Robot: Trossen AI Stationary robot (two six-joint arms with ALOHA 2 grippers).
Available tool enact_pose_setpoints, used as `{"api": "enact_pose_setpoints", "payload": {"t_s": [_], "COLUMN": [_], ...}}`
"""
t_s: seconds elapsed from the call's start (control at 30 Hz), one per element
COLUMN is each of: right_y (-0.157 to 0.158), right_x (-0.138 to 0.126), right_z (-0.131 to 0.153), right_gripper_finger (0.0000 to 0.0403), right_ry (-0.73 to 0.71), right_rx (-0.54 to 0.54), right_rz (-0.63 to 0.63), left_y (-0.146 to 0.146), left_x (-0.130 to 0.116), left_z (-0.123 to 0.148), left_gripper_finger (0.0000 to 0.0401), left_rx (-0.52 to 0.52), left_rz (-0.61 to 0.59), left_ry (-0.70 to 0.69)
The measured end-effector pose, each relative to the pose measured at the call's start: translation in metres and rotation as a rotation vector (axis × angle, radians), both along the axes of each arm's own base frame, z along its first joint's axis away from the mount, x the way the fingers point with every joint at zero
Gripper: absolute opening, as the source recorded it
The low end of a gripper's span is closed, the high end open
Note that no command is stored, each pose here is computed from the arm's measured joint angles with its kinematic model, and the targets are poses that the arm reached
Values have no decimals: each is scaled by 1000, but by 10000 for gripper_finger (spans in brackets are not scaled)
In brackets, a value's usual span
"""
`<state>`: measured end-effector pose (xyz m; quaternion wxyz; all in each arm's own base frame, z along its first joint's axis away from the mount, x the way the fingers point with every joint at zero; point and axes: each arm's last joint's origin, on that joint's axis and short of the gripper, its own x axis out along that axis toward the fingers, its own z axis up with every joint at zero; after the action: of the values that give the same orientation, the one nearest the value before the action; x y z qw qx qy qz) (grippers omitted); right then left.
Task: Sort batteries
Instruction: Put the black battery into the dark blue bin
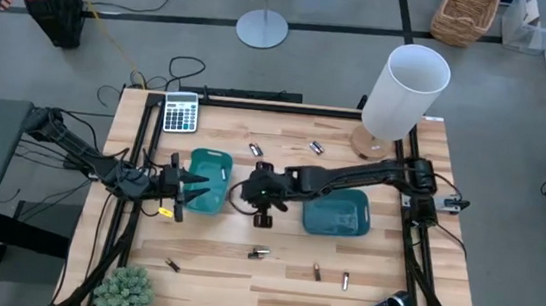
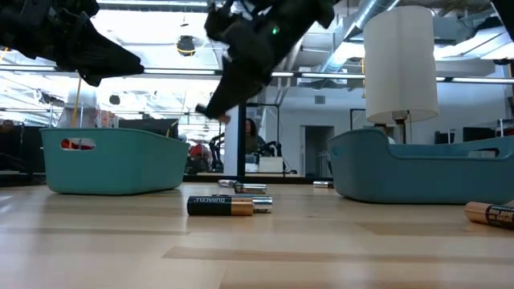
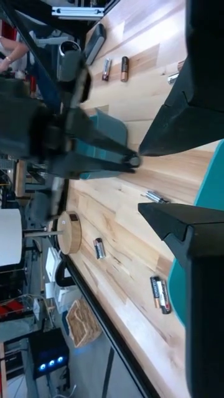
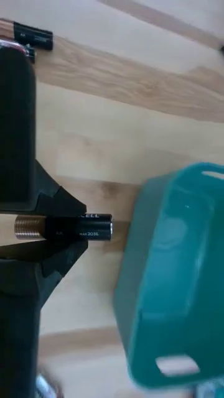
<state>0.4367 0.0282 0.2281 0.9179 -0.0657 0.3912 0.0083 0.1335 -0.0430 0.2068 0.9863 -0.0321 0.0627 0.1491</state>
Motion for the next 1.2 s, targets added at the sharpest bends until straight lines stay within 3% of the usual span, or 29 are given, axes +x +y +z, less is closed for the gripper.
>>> {"api": "enact_pose_setpoints", "payload": {"t_s": [0.23,0.4,0.6,0.87,1.2], "right_y": [-2,-5,5,23,35], "right_x": [-35,-82,-140,-193,-221], "right_z": [20,28,29,12,-7], "right_gripper_finger": [51,51,51,51,87], "right_ry": [-157,-300,-348,-166,64], "right_rx": [22,74,109,133,131], "right_rz": [-4,-34,-104,-190,-335], "left_y": [0,0,0,0,0], "left_x": [0,0,0,0,3], "left_z": [0,-1,-2,-2,8], "left_gripper_finger": [128,128,128,128,128], "left_rx": [-2,-8,-11,-47,-66], "left_rz": [0,1,1,7,17], "left_ry": [4,6,13,1,-26]}}
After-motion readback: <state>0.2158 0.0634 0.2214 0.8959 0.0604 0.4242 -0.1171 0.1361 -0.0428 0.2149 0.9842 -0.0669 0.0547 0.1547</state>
